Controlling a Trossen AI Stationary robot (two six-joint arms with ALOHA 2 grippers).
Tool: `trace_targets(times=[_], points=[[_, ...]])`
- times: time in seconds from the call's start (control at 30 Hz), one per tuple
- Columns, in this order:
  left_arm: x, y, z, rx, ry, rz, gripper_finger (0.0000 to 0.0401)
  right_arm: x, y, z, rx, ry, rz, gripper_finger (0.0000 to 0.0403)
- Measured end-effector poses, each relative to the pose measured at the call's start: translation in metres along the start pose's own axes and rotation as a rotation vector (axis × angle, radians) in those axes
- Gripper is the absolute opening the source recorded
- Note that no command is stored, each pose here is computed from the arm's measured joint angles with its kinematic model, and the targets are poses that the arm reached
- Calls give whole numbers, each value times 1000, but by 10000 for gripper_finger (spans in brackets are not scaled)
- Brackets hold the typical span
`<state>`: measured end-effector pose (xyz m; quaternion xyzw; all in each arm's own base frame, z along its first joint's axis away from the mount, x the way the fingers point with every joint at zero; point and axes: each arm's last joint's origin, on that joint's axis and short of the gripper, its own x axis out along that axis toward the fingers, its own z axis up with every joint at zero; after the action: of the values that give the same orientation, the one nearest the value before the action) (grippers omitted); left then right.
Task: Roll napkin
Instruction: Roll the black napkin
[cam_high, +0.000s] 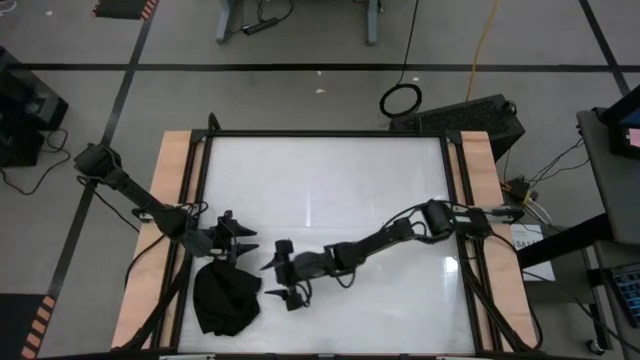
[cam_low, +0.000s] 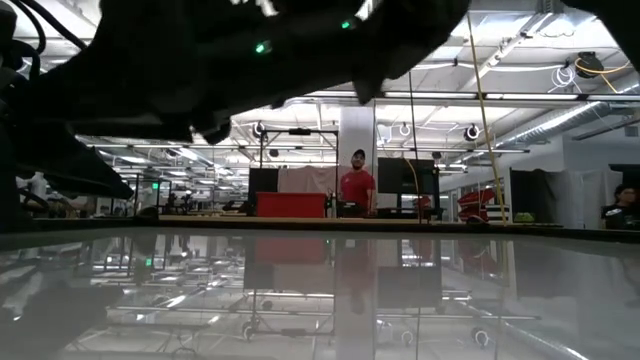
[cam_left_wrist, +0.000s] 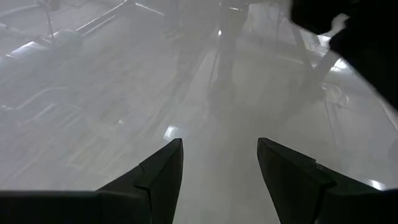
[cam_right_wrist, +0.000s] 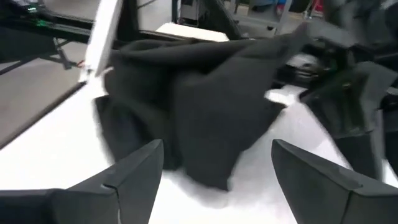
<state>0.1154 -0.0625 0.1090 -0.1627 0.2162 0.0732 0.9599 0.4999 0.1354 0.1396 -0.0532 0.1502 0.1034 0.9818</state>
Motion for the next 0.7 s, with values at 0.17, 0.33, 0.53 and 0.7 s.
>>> trace_targets(times=[0.17, 0.33, 0.53, 0.7], points=[[0, 0, 0, 2, 2, 2, 212, 14, -24, 0, 49, 22, 37, 290], [0, 0, -1, 4, 5, 4, 212, 32, -30, -6, 96, 10, 108, 290], [0, 1, -1, 5, 6, 5, 212, 57, -26, -19, 139, 18, 113, 289], [0, 1, -1, 7, 9, 3, 212, 70, -20, -17, 141, -25, 123, 258]])
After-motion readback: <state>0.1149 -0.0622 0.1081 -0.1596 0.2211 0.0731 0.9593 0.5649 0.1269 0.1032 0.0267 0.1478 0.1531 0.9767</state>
